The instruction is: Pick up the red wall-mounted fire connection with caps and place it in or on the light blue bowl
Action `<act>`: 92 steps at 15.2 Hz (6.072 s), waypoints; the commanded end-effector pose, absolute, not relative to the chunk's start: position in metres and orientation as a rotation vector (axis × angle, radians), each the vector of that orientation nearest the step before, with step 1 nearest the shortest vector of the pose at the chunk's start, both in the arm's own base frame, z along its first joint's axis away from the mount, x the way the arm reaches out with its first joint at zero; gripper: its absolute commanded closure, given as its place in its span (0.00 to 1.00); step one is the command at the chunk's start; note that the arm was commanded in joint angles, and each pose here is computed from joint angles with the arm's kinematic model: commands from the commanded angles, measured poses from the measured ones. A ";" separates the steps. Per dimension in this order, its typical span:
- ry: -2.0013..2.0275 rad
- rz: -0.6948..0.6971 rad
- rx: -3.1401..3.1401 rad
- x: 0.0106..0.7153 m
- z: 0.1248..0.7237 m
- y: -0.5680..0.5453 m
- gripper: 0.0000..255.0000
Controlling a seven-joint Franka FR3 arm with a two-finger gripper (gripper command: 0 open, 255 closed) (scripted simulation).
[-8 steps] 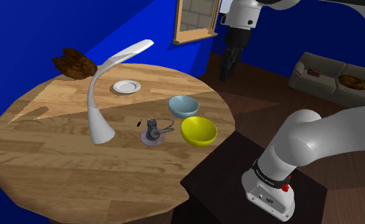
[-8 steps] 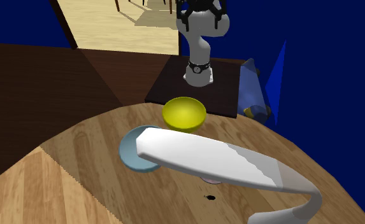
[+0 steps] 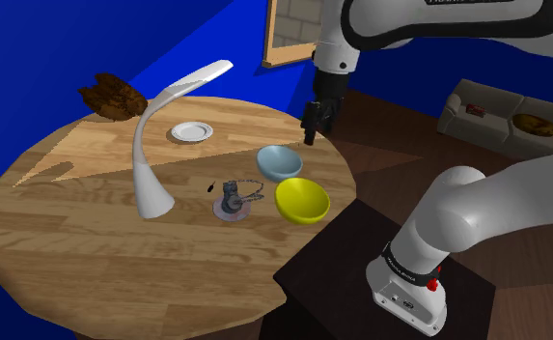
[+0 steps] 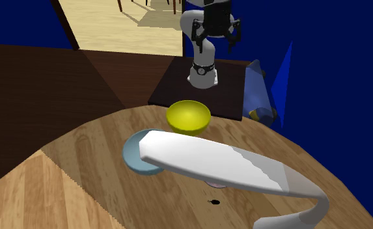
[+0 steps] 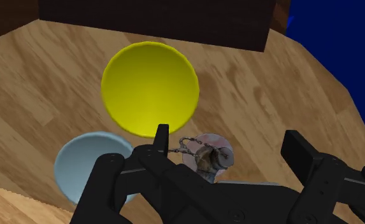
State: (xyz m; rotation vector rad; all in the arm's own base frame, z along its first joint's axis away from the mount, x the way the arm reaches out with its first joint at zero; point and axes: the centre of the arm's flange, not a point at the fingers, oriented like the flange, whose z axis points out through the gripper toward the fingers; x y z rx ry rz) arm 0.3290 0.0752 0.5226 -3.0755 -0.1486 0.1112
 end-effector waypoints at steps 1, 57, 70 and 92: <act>-0.100 0.098 -3.093 0.341 0.501 0.091 0.00; 0.520 -0.037 -3.254 0.512 0.227 0.211 1.00; 0.520 -0.037 -3.254 0.512 0.295 0.211 1.00; 0.520 -0.037 -3.254 0.528 0.376 0.120 1.00</act>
